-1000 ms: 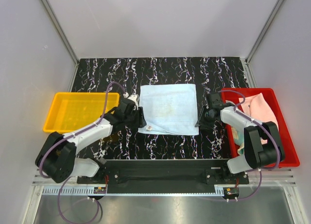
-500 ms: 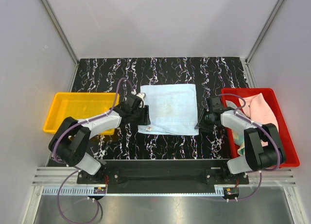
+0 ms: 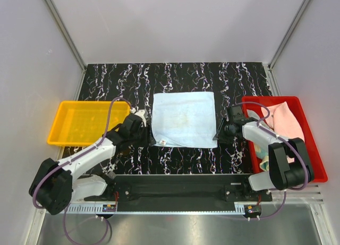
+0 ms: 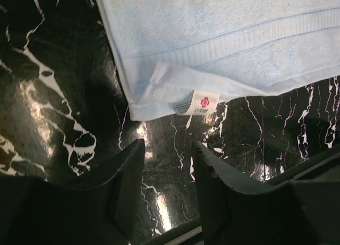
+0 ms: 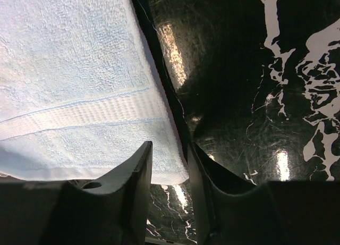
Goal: Fold and stack the towels
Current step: Fold the towel
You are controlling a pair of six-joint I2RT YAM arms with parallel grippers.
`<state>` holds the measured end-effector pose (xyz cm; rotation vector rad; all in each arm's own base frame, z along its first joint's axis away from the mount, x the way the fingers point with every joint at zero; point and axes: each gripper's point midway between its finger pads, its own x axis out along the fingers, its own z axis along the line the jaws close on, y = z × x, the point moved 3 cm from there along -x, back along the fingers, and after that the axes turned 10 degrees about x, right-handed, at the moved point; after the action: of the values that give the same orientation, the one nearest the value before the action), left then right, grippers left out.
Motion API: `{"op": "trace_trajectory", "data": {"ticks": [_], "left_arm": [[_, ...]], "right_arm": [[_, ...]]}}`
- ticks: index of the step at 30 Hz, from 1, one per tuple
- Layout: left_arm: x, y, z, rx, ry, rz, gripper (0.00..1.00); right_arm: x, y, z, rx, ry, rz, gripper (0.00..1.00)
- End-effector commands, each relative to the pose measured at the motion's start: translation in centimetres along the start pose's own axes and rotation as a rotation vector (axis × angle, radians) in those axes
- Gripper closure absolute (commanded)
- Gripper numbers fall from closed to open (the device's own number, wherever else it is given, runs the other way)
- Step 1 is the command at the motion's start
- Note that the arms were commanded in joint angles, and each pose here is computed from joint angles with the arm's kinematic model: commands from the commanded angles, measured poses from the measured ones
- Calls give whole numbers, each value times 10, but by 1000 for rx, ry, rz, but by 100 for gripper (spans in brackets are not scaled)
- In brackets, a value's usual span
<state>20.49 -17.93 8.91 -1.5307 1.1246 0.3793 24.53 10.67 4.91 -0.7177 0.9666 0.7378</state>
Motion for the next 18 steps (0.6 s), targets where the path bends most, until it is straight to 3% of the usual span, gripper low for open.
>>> {"op": "trace_trajectory", "data": {"ticks": [1,10,16,17,18], "left_arm": [[-8,-7,6,-93,-65,-72,53],[11,-60,3,-206,-99,-83,46],[31,-77,-7,-249,-41,1,44],[34,-72,-9,-249,-33,27,43],[36,-70,-9,-254,-29,42,33]], "right_arm": [[-9,-3,6,-27,-24,-22,60],[-9,-5,7,-21,-27,-35,60],[-11,-6,8,-33,-24,-33,60],[-12,-7,9,-35,-27,-36,60],[-13,-7,9,-39,-26,-37,60]]}}
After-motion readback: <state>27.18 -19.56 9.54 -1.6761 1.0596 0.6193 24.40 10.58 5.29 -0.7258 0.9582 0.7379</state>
